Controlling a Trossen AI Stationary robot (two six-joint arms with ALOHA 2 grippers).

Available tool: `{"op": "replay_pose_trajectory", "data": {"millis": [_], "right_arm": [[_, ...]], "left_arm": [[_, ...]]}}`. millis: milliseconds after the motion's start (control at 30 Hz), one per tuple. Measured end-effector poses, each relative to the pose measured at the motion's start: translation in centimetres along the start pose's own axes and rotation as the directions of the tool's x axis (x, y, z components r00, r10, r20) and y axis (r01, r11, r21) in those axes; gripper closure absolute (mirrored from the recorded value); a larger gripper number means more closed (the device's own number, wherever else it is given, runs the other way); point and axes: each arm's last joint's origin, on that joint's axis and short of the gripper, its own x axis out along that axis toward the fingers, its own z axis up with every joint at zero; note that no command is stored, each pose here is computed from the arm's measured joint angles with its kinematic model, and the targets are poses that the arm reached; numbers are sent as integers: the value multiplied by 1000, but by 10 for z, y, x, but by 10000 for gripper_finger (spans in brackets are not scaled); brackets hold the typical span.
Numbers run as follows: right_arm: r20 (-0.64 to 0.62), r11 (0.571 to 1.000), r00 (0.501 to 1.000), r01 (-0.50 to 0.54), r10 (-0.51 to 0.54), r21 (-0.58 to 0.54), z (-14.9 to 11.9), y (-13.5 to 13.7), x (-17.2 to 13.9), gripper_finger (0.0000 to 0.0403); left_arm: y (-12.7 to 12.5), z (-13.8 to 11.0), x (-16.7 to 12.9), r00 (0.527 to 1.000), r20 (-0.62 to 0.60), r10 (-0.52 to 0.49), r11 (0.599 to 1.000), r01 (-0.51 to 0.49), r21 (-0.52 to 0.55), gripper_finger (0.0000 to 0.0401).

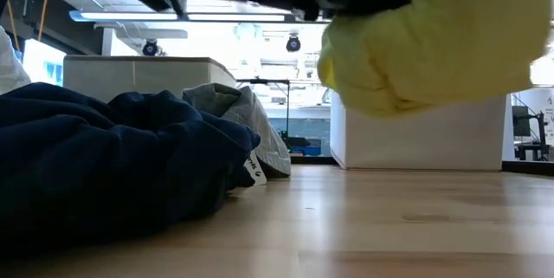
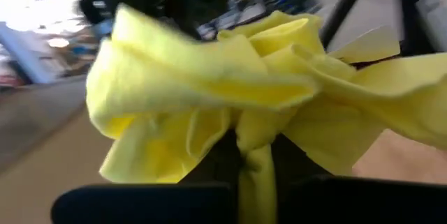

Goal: Sort clothes
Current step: Put the yellow shirt into the left brown laundry organizer

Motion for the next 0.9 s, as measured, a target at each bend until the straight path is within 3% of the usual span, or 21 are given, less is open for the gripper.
{"op": "replay_pose_trajectory", "data": {"millis": [200, 400, 567, 733, 900], "right_arm": [[2, 998, 999, -42, 42, 44, 11, -2, -23, 165], [-44, 998, 998, -46, 48, 42, 6, 2, -27, 165], [-102, 1000, 995, -9, 12, 28, -5, 5, -20, 165], [-159, 1000, 987, -2, 5, 15, -16, 10, -12, 165], [-206, 999, 979, 8, -2, 31, -26, 13, -6, 165]], "left_arm": [[4, 43, -32, 974, -76, 214, 964, -198, 175, 396], [35, 96, -73, 859, -129, 496, 835, -431, 342, 396], [93, 125, -95, 716, -205, 668, 718, -545, 433, 396], [165, 130, -107, 563, -268, 782, 616, -629, 474, 395], [239, 109, -121, 329, -359, 873, 480, -710, 516, 394]]}}
